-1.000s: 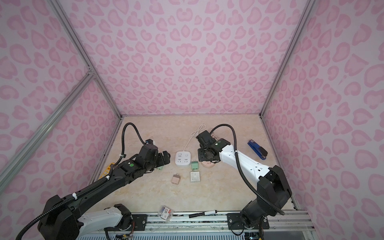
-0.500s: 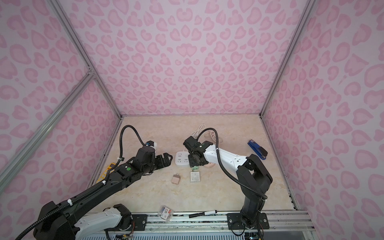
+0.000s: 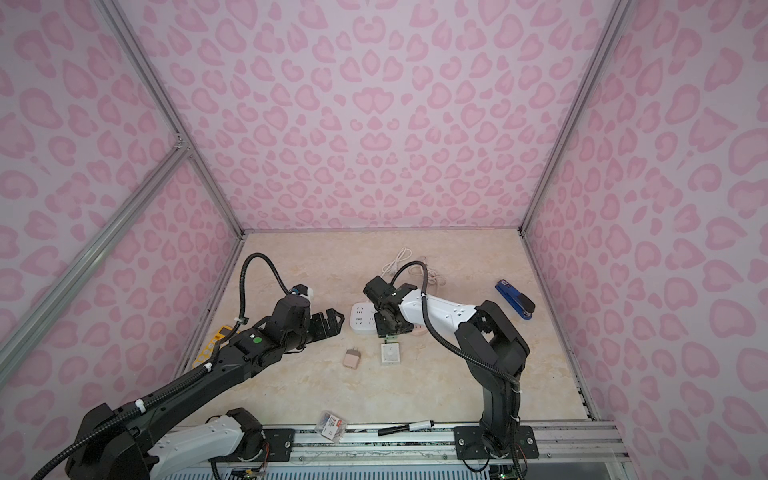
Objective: Insert the plug
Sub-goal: 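Lower the right gripper onto the mint-green plug charger and close it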
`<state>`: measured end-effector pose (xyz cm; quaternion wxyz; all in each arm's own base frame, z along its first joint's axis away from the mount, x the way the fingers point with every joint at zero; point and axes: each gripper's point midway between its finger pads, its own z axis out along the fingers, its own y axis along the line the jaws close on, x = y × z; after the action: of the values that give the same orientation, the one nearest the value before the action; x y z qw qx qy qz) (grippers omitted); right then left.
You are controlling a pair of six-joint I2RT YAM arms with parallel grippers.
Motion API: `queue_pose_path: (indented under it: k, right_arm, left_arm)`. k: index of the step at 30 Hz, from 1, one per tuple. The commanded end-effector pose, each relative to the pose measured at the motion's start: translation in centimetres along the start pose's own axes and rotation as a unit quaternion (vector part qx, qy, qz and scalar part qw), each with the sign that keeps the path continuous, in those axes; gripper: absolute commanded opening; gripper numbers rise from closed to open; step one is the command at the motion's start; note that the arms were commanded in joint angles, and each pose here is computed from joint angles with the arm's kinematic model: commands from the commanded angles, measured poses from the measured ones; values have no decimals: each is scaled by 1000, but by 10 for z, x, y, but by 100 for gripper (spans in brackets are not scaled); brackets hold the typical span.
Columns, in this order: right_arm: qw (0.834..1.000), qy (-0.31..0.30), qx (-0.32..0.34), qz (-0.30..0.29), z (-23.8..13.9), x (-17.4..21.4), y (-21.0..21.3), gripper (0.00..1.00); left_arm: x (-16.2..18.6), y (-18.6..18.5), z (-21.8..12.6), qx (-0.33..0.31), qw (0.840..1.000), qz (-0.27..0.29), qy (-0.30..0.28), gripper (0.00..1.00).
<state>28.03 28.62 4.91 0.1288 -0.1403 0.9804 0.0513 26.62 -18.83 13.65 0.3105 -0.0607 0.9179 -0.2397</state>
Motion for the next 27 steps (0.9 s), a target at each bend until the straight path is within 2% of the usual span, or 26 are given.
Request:
queue_pose_path:
  k: [1, 17, 27]
  right_arm:
    - [1000, 9, -2, -1, 6, 2, 2, 55]
    - [1000, 28, -6, -7, 30, 8, 6, 52]
    - [999, 31, -15, -23, 26, 8, 7, 36]
  left_arm:
    - [-2, 0, 0, 1, 1000, 0, -6, 98]
    - [0, 2, -1, 0, 1000, -2, -7, 98]
    - [1, 2, 2, 1, 1000, -4, -5, 98]
